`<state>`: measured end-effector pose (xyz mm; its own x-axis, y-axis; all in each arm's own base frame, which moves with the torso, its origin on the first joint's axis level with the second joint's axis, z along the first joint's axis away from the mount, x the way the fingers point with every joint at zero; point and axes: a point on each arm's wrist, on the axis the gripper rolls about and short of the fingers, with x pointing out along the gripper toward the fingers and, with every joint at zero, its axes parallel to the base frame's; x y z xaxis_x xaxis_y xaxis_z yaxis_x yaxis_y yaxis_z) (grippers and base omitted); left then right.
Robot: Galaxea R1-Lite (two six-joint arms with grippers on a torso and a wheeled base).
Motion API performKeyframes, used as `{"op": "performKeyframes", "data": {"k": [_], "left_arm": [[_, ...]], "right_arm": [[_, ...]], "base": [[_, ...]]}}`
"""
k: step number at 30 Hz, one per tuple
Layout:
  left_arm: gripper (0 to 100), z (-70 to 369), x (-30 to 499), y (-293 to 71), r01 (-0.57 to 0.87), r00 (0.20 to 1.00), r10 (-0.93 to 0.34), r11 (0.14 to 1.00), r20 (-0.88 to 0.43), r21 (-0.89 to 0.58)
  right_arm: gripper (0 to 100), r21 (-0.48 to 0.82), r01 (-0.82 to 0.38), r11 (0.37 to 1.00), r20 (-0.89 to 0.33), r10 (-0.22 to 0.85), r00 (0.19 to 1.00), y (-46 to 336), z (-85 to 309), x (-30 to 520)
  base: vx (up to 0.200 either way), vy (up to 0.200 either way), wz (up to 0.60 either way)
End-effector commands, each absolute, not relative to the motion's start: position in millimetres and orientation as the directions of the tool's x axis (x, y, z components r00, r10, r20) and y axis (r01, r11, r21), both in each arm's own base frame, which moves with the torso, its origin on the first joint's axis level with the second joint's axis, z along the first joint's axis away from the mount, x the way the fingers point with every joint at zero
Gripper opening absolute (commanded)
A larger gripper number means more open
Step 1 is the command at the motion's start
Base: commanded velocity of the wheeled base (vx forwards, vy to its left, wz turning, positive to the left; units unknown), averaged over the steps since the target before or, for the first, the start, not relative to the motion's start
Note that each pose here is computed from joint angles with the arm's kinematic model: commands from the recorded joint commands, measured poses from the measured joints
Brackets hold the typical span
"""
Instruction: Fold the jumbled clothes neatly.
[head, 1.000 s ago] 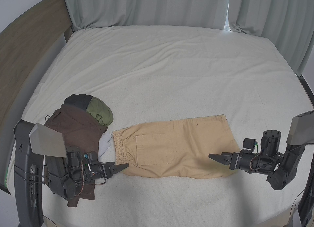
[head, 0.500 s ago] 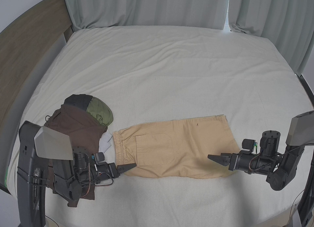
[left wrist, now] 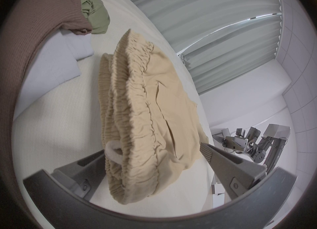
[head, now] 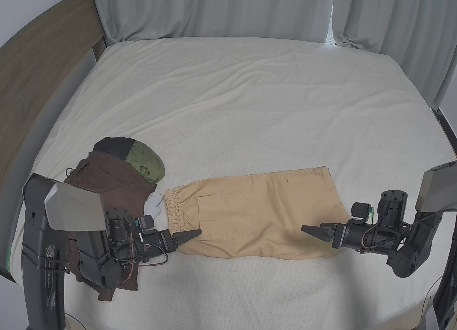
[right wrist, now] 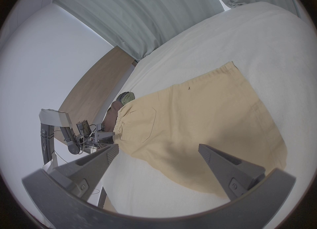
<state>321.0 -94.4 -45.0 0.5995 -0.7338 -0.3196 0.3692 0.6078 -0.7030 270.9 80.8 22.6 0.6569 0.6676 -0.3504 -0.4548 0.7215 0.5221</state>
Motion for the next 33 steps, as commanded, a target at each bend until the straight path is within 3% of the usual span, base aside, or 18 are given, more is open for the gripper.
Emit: {"op": "performKeyframes", "data": {"k": [1, 16, 17, 33], "left_arm": [[100, -39.6, 327.1, -96.5, 0.382, 0.632, -0.716, 0.62, -0.295, -0.686], [100, -38.0, 331.6, -100.7, 0.35, 0.661, -0.693, 0.623, -0.287, -0.7], [0, -38.0, 331.6, -100.7, 0.35, 0.661, -0.693, 0.623, -0.287, -0.7], [0, -15.5, 326.5, -87.0, 0.369, 0.675, -0.693, 0.615, -0.255, -0.697]], "right_arm": [[100, 0.522, -0.454, 0.722, -0.35, 0.667, 0.658, 80.5, 22.4, 271.4], [100, 0.523, -0.454, 0.721, -0.35, 0.668, 0.657, 81.0, 22.4, 271.3], [100, 0.523, -0.454, 0.721, -0.35, 0.668, 0.657, 81.0, 22.4, 271.3], [100, 0.521, -0.456, 0.721, -0.344, 0.667, 0.661, 81.4, 8.8, 274.8]], "base": [[0.0, 0.0, 0.0], [0.0, 0.0, 0.0], [0.0, 0.0, 0.0], [0.0, 0.0, 0.0]]}}
